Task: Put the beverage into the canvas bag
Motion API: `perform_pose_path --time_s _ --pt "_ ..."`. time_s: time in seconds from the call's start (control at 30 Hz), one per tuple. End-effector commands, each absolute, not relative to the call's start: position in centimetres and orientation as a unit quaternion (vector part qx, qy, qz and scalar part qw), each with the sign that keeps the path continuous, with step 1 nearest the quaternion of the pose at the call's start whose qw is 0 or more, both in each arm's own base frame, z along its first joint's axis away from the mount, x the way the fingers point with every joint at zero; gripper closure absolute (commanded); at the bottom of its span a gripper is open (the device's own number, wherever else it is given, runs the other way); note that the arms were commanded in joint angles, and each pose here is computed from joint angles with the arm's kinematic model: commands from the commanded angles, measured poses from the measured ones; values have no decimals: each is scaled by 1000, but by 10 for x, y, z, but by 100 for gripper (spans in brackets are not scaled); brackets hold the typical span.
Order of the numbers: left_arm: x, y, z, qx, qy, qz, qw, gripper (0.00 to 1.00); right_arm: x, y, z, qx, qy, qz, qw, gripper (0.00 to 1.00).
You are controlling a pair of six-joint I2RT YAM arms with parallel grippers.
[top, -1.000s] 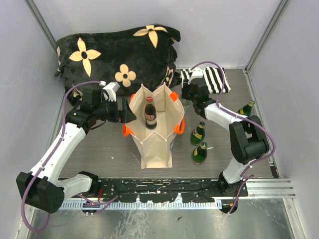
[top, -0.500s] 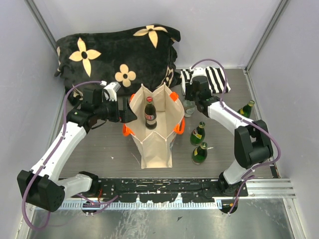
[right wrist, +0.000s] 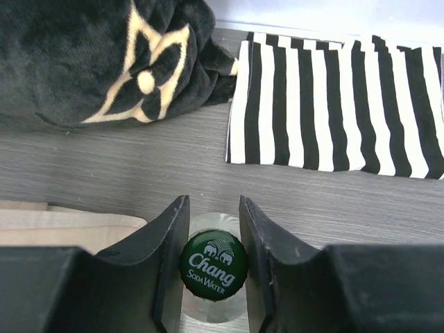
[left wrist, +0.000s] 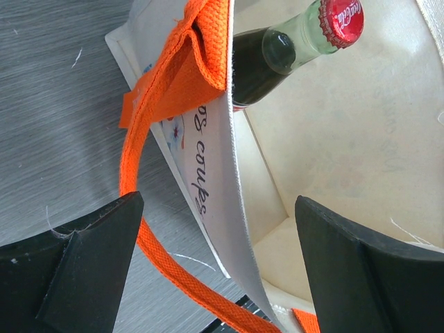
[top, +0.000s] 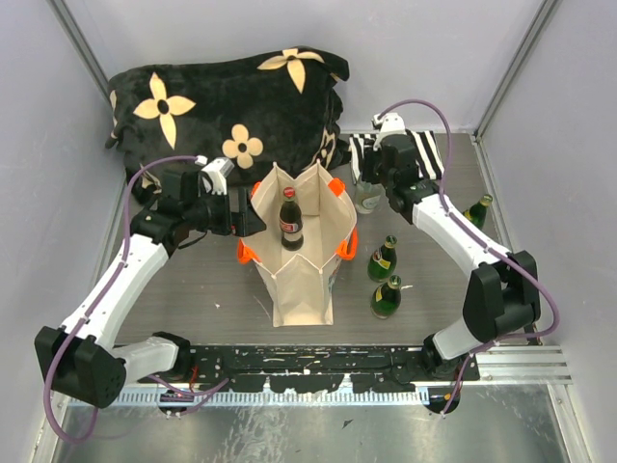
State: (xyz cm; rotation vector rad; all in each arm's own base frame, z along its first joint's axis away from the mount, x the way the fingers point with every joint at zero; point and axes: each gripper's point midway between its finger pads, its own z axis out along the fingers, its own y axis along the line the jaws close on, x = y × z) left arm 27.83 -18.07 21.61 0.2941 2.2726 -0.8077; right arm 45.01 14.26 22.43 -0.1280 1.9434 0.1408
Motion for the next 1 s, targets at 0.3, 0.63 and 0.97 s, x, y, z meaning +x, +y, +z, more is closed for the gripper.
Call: perform_pose_path --time_s 0.3,0.63,0.97 --pt "288 -192 228 125 864 -329 360 2 426 153 445 -55 665 141 731 99" --pt "292 -196 230 130 862 -332 361 2 395 172 522 -72 596 189 777 99" --pt "291 -196 230 130 862 -331 362 2 342 216 570 -110 561 236 786 99"
